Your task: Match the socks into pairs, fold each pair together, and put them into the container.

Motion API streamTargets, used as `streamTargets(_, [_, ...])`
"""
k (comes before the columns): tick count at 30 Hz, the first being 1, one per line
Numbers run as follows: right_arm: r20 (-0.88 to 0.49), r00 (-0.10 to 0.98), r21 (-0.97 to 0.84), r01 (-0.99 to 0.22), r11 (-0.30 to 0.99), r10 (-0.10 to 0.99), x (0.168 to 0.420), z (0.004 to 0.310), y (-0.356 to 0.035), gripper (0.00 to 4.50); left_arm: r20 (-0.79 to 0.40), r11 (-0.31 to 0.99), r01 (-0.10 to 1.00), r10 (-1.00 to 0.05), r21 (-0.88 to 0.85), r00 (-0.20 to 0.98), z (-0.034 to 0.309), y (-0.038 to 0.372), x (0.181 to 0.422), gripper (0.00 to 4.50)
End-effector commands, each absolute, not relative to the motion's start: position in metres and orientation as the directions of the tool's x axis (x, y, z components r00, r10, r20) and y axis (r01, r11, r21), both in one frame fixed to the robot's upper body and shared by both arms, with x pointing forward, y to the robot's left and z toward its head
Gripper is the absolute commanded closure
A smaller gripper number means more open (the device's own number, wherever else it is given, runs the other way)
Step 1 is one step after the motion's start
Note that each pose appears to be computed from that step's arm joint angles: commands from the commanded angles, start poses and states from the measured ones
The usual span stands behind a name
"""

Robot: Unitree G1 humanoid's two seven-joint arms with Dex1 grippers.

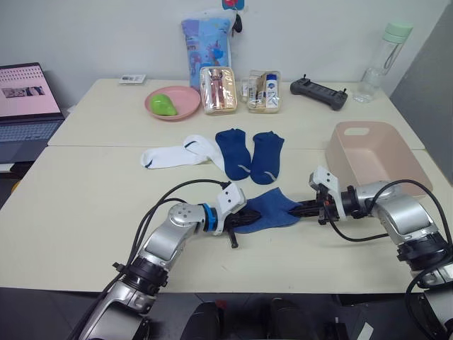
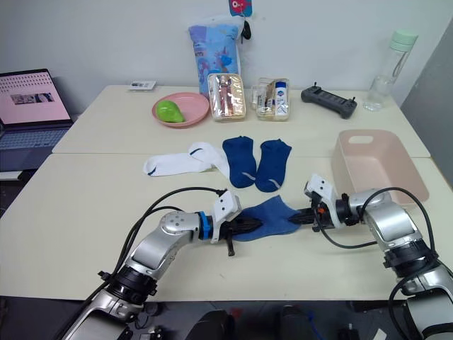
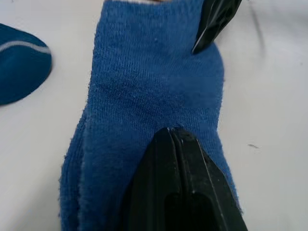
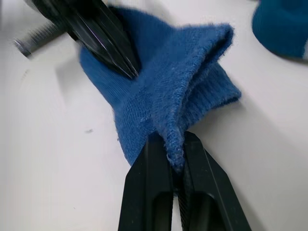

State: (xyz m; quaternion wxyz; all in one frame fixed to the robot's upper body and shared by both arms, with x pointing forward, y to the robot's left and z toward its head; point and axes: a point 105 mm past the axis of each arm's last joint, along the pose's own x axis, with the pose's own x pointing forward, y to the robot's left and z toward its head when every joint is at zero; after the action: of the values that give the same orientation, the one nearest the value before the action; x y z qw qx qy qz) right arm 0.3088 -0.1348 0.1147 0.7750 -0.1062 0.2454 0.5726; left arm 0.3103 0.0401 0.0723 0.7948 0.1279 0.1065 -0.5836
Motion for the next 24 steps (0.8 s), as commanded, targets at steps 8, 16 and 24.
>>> streamTargets(8, [-0.311,0.111,0.221,-0.958,0.185,0.944,0.279,0.147,-0.081,4.50,-0.325,0.268,0.962,-0.906,0.058,0.272,0.069,0.045,0.306,4.47])
streamTargets(16, [-0.333,0.148,0.175,-0.961,0.215,0.931,0.291,0.133,-0.069,4.50,-0.193,0.349,0.937,-0.921,-0.027,0.338,0.127,0.091,0.284,4.47])
streamTargets(24, [-0.360,0.079,0.128,-0.983,0.134,0.929,0.292,0.118,-0.042,4.50,-0.235,0.445,0.894,-0.865,0.045,0.443,0.149,0.132,0.283,4.47])
